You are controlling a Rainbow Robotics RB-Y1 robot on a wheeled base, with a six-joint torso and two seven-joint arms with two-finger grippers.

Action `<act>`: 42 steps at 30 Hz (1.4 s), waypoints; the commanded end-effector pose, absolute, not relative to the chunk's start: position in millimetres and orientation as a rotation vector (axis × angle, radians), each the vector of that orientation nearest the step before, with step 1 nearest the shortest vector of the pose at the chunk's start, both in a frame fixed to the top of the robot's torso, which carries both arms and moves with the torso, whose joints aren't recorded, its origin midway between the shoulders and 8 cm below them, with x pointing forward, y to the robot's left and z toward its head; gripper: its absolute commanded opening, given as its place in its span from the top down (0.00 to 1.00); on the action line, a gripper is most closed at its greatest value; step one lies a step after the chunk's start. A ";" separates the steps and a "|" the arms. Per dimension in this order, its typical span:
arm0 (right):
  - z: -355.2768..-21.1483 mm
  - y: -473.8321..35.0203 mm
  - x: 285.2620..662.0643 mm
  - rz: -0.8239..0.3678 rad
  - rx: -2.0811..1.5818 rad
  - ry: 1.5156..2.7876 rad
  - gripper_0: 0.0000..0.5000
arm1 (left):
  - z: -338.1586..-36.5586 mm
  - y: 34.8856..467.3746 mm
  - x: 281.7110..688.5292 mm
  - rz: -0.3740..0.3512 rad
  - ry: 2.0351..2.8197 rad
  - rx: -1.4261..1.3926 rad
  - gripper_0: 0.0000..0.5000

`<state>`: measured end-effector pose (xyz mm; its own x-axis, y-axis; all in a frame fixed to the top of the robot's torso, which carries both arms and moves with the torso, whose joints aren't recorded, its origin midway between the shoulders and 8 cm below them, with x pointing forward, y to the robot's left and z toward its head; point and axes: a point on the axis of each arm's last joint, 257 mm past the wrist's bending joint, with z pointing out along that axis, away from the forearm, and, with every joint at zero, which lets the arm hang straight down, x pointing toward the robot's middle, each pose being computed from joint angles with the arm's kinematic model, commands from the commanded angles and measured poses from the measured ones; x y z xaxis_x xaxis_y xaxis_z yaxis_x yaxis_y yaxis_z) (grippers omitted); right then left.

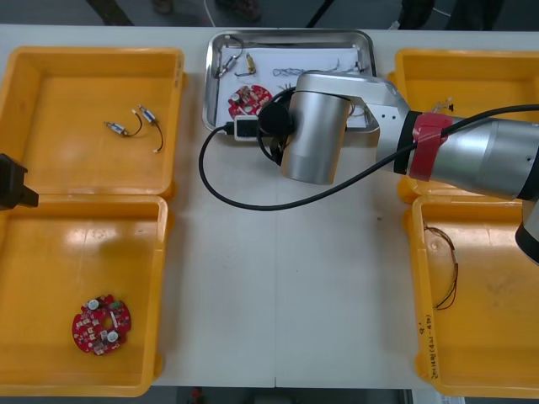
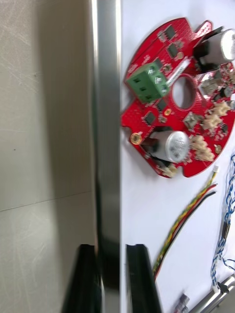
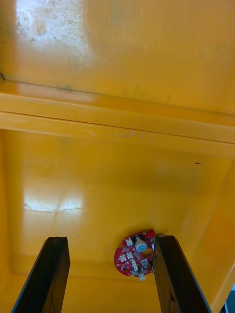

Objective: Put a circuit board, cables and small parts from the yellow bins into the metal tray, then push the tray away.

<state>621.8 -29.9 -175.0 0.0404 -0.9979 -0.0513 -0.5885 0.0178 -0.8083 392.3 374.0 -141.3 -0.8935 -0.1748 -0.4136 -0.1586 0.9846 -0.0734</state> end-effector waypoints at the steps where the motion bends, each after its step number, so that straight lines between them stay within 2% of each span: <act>1: -145.5 -8.4 627.6 -0.791 -1.657 1.548 0.00 | -126.8 388.5 387.7 0.042 2.684 -0.108 0.00; 8: -138.6 -7.4 624.8 -0.784 -1.647 1.555 0.00 | -126.8 388.5 387.7 0.042 2.684 -0.108 0.00; 11: -133.7 -5.6 613.7 -0.755 -1.641 1.602 0.00 | -126.8 388.5 387.7 0.042 2.684 -0.108 0.00; 14: -129.4 -1.2 594.5 -0.673 -1.634 1.687 0.00 | -126.8 388.5 387.7 0.042 2.684 -0.108 0.00; 24: -123.1 -12.1 541.6 -0.523 -1.566 1.890 0.00 | -126.8 388.5 387.7 0.042 2.684 -0.108 0.00; 36: -106.4 -85.2 484.8 -0.521 -1.436 2.189 0.00 | -126.8 388.5 387.7 0.042 2.684 -0.108 0.00; 42: -86.3 -94.5 479.3 -0.365 -1.233 2.237 0.00 | -126.8 388.5 387.7 0.042 2.684 -0.108 0.00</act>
